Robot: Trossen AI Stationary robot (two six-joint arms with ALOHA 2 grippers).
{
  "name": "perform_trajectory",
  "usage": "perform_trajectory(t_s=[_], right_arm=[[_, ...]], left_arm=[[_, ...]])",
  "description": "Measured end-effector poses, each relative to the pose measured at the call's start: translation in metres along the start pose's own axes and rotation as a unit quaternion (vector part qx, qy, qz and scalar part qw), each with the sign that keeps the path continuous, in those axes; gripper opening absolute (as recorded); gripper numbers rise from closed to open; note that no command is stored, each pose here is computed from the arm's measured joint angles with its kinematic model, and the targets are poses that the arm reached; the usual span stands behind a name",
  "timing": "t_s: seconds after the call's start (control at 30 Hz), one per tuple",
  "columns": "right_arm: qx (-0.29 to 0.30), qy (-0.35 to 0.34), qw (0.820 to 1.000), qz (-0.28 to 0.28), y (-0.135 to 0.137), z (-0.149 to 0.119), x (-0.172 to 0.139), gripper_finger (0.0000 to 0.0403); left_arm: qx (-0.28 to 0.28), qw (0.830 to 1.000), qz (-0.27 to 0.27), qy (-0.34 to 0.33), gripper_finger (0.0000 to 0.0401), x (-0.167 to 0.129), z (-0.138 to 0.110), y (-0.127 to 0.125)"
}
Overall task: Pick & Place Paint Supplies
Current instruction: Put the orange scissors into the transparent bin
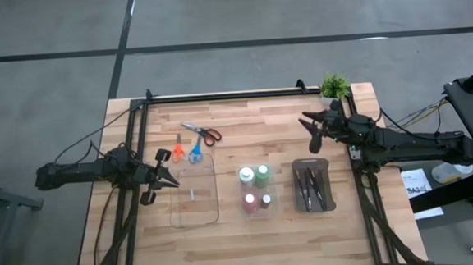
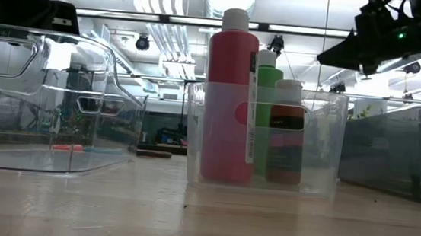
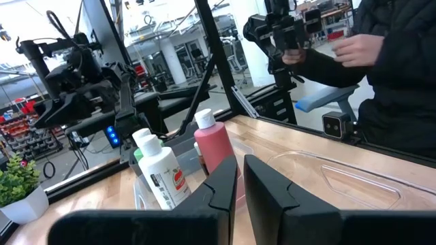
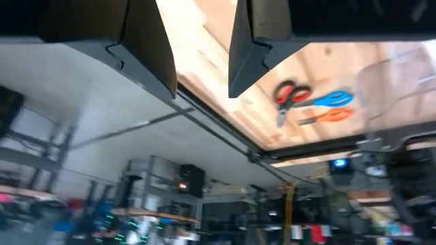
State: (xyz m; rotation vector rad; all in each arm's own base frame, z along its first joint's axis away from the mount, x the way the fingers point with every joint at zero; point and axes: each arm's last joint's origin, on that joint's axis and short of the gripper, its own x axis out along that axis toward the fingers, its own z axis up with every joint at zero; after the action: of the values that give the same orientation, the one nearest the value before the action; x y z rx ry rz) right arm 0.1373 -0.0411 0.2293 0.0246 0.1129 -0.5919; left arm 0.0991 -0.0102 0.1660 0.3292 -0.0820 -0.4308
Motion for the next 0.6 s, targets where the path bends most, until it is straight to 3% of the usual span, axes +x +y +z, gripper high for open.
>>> perform_trajectory(t_s=[0.17, 0.6], right_arm=[[-0.016, -0.007, 0.999, 0.040, 0.0025, 0.0044, -0.0002, 0.0131], [-0.014, -0.002, 0.999, 0.042, 0.0027, 0.0035, 0.0001, 0.0131]], left_arm=[[0.000, 1.000, 0.000, 0.000, 0.0036, 0.0000, 0.0000, 0.0000], [0.000, 1.000, 0.000, 0.000, 0.0036, 0.0000, 0.0001, 0.0000]])
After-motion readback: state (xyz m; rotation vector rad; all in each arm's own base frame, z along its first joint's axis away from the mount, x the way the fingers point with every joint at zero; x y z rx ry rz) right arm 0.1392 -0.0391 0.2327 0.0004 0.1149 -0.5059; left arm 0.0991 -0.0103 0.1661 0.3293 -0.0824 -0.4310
